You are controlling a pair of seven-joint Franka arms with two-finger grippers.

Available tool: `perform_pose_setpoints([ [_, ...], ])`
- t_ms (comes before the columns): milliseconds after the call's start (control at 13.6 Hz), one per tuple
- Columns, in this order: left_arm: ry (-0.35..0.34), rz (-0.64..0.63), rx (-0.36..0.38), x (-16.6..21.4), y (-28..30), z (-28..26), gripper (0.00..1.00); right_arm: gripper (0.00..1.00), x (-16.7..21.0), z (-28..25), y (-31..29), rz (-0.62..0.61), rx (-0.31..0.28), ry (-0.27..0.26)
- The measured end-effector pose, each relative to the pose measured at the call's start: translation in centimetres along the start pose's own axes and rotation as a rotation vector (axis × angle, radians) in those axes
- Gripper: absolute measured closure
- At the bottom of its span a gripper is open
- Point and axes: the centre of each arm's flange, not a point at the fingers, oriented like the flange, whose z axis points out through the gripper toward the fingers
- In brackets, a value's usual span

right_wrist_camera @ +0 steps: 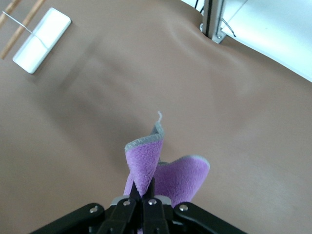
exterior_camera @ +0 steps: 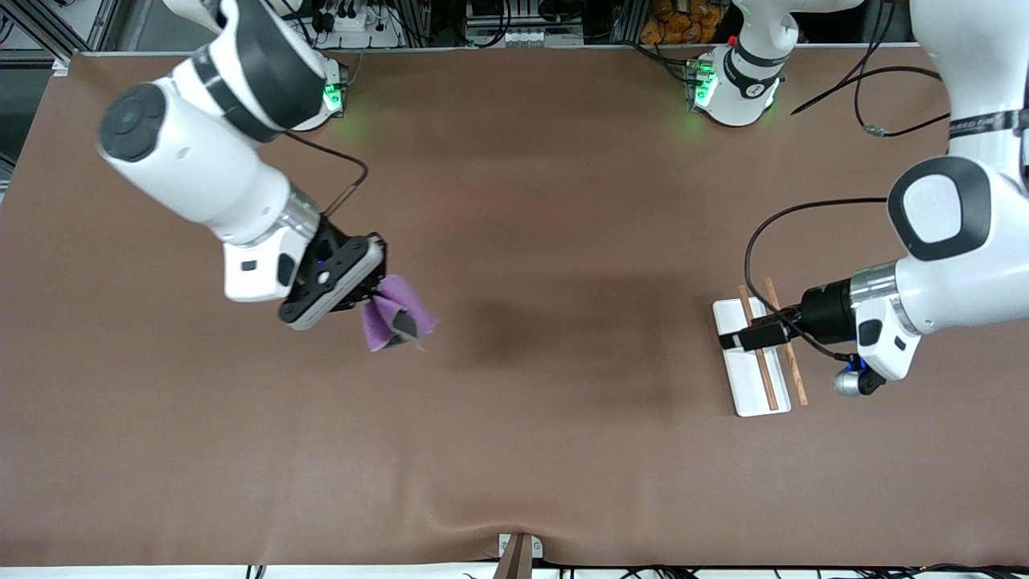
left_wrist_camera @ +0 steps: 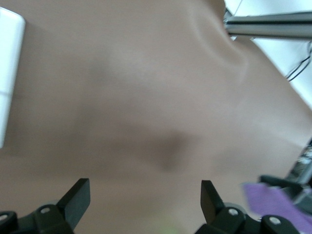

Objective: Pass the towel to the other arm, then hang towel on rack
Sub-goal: 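Lift the towel with the right gripper while the left gripper approaches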

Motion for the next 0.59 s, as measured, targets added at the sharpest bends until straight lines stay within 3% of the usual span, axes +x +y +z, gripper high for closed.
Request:
perform_pose_setpoints([
  [295,-0.021,-0.141,-0.062,-0.4,1.7,3.9,0.0,0.98,1.4,3.2,-4.2,0.152,0.042,0.017],
  [590,-0.057,-0.263,-0.054,-2.4,4.1,10.4,0.0,0.98,2.5,6.0,-9.7,0.346,0.081,0.028],
])
